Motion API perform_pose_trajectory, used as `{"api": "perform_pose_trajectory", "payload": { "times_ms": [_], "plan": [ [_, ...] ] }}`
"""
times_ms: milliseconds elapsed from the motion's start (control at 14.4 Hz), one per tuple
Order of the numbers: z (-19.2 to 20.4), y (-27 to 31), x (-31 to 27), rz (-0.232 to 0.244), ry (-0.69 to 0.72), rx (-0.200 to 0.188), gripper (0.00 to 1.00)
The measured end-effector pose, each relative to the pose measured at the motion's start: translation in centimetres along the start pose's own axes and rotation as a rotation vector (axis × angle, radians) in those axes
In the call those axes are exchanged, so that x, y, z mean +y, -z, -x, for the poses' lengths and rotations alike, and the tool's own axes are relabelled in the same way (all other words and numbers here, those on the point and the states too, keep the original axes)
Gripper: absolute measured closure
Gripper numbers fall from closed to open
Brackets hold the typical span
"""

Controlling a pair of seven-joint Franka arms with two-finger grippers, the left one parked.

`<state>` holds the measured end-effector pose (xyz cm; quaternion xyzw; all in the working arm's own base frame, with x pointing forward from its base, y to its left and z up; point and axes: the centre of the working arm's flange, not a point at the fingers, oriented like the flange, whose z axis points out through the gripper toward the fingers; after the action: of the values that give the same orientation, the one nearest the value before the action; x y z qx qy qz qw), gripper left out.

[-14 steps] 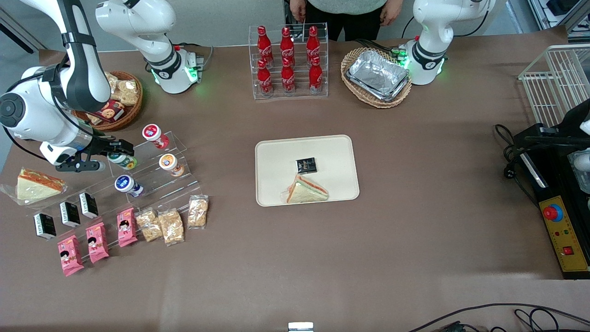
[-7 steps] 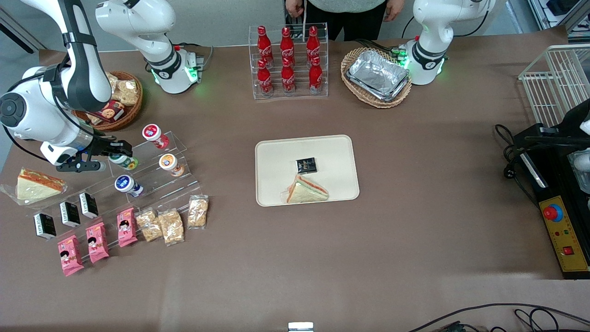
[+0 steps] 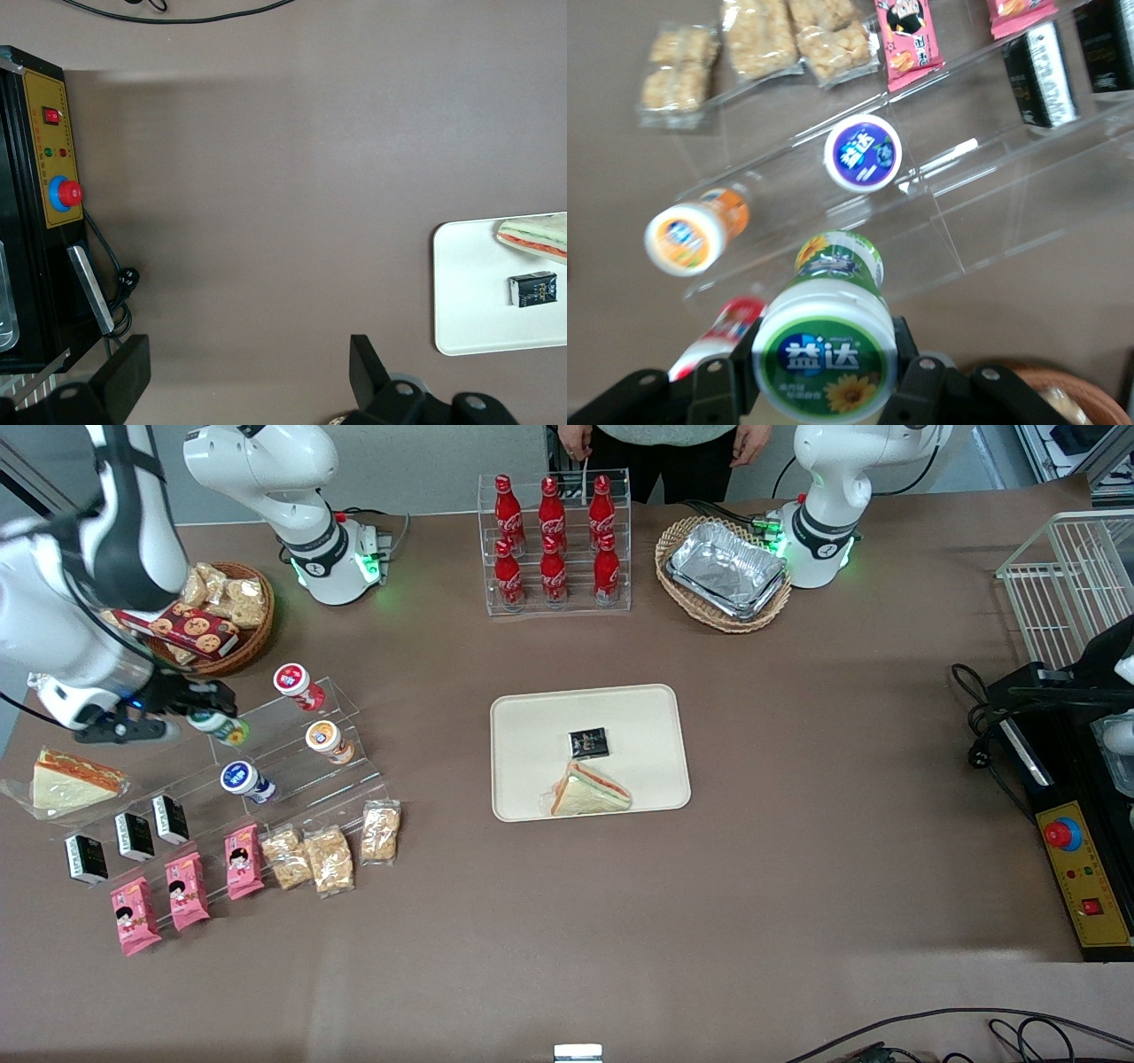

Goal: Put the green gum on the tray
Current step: 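Lift the green gum tub and carry it toward the cream tray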

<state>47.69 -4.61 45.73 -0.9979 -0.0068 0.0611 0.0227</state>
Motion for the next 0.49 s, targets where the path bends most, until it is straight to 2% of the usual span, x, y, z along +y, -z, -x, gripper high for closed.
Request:
{"api": "perform_pose_trajectory", "payload": {
  "times_ms": [139,278,486],
  "plan": [
    [0.2,5.4,-1.7,0.004,0.018,-0.006,0.41],
    [0.2,9.0,-5.6,0.015,0.006,0.009,0.41],
    [0.2,9.6,-14.5,-0.003,-0.056,0.007,0.41]
  ]
}}
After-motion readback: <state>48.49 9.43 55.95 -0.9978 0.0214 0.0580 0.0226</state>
